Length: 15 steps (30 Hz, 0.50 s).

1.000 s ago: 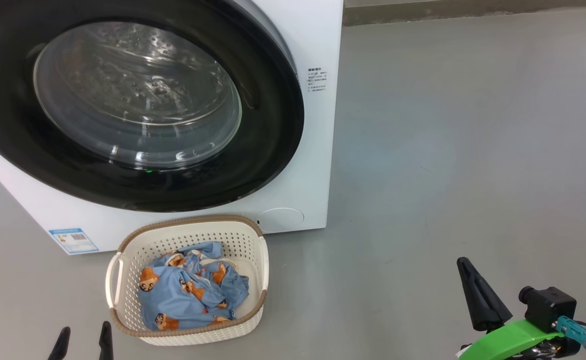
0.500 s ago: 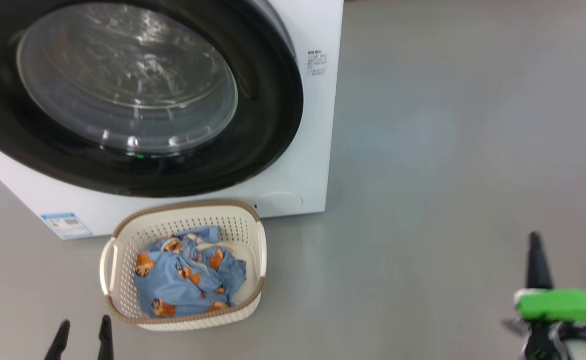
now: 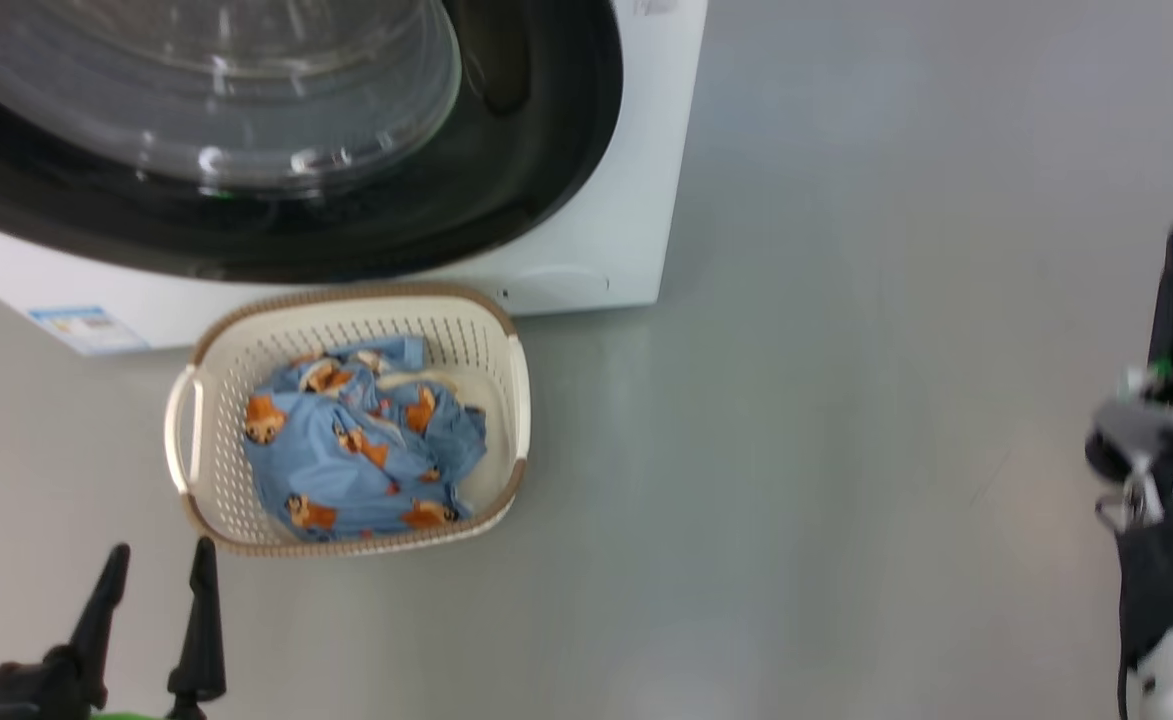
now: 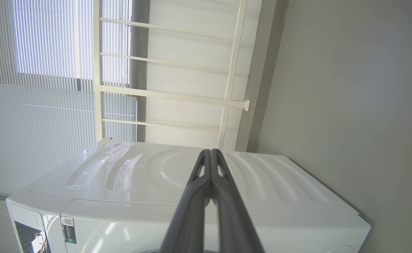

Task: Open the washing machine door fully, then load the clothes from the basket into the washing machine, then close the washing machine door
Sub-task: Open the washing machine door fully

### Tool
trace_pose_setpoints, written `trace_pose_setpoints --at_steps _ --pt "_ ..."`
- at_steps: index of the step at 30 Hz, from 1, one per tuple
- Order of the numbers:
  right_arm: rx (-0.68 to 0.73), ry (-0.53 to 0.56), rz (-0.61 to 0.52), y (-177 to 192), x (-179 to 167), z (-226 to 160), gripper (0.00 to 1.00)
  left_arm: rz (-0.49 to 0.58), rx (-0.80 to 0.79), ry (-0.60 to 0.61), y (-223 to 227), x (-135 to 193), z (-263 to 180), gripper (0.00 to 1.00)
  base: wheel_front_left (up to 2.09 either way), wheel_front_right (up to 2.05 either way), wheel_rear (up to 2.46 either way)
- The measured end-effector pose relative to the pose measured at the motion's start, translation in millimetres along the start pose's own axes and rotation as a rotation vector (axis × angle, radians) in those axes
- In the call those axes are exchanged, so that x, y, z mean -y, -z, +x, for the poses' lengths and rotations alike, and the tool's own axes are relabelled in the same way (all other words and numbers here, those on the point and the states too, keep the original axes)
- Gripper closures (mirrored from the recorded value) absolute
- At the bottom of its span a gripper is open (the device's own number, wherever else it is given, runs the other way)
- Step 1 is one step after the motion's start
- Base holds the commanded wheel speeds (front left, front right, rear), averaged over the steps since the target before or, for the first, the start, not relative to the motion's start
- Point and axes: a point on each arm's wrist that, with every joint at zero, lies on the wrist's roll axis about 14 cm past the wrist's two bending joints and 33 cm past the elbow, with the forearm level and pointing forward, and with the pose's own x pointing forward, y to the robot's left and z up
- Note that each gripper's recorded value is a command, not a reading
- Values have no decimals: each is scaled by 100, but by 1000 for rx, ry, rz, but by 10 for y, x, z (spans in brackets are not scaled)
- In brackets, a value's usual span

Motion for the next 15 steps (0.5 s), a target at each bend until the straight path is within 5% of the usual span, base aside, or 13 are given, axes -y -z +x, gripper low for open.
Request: trace_pose_setpoints --at_steps 15 --pt "-442 -214 -42 1347 -511 716 100 -24 -92 -52 406 -139 304 0 0 0 0"
